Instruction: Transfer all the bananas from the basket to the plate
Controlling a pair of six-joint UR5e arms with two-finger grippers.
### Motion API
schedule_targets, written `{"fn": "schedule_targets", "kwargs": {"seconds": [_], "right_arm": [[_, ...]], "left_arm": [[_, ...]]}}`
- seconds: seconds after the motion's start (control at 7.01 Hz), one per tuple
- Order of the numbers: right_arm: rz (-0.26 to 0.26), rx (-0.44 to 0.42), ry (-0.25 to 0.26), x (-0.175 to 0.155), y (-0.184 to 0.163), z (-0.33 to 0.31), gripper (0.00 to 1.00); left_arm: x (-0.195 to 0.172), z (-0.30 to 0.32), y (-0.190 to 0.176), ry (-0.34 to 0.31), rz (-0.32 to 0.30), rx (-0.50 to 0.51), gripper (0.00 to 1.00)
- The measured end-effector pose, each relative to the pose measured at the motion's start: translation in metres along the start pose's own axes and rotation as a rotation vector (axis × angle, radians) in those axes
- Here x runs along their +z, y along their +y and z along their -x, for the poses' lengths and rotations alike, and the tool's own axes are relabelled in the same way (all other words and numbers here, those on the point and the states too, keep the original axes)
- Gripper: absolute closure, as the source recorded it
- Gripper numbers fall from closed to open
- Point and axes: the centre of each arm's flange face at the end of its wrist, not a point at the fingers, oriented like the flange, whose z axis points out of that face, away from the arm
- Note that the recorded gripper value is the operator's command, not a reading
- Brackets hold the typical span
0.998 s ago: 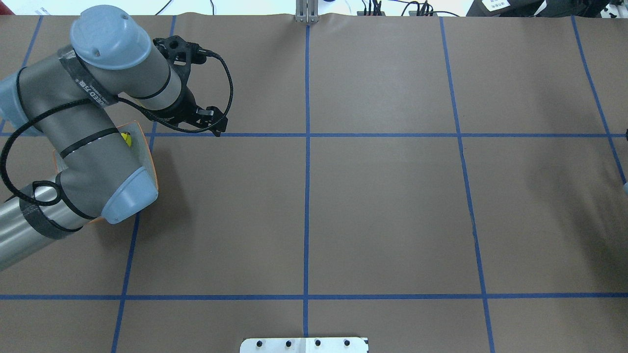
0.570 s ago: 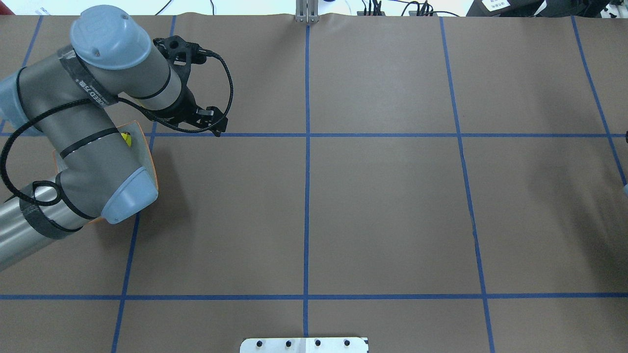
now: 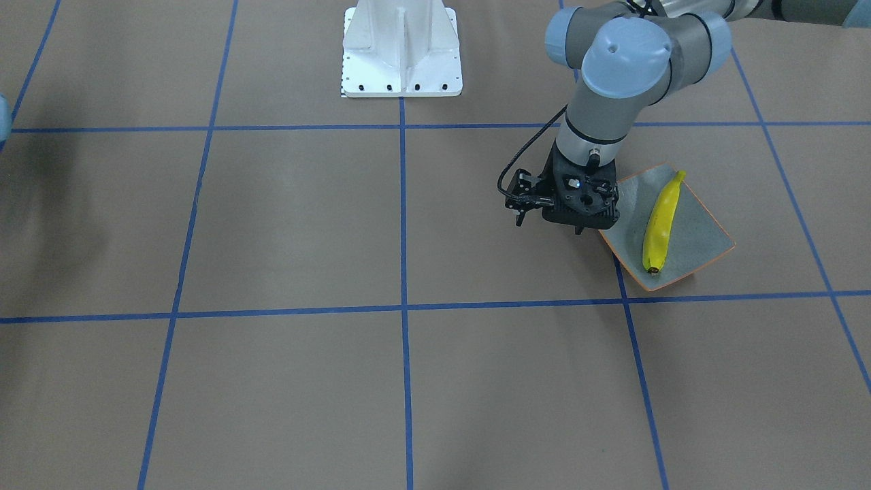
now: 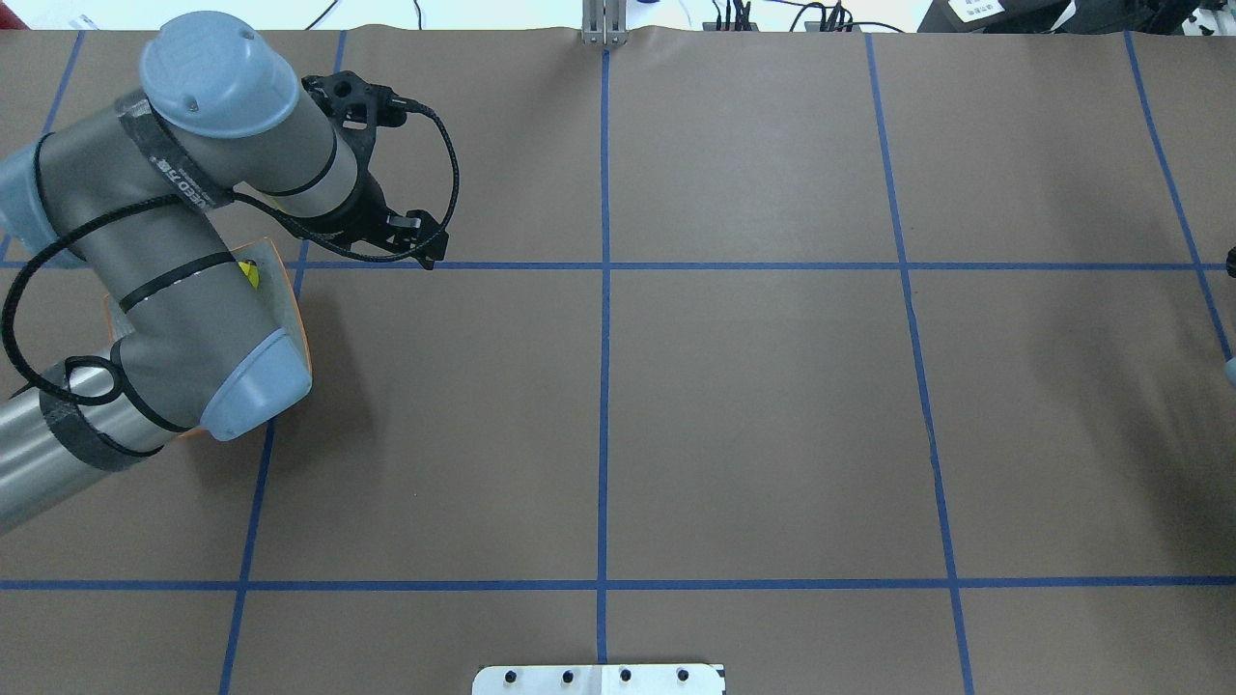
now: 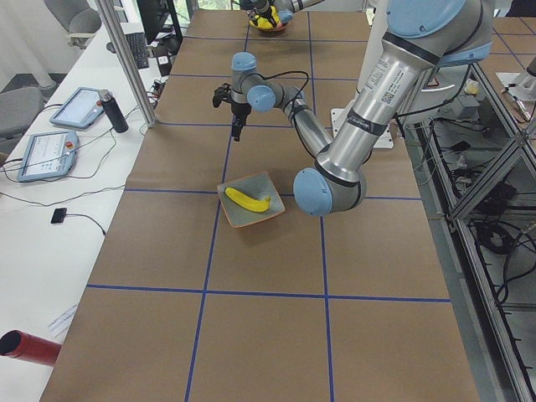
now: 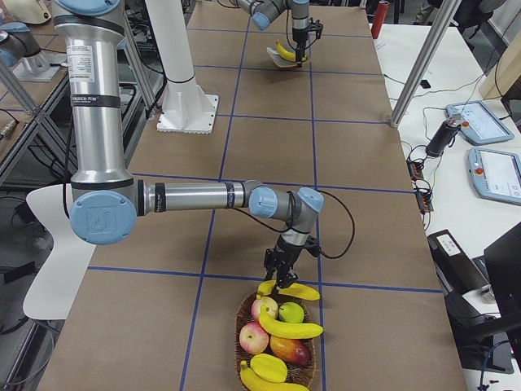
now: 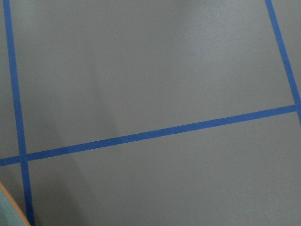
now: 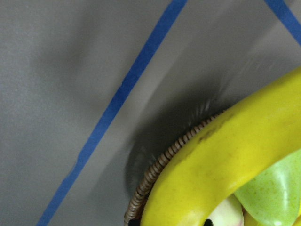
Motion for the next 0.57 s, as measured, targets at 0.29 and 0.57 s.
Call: {"fn": "schedule_targets", "kwargs": {"seconds": [0.29,0.57], "right_arm": [[-0.061,0.030,0.007,-0.035,0.012,-0.014,1.00],[-0.138,0.060,0.018,-0.084,0.023,-0.026,1.00]], "left_arm": [[0.003,0.001,0.000,-0.004,0.004,-0.001,0.00],[0.006,0.003,0.000,-0.009,0.009,-0.005,0.00]]}}
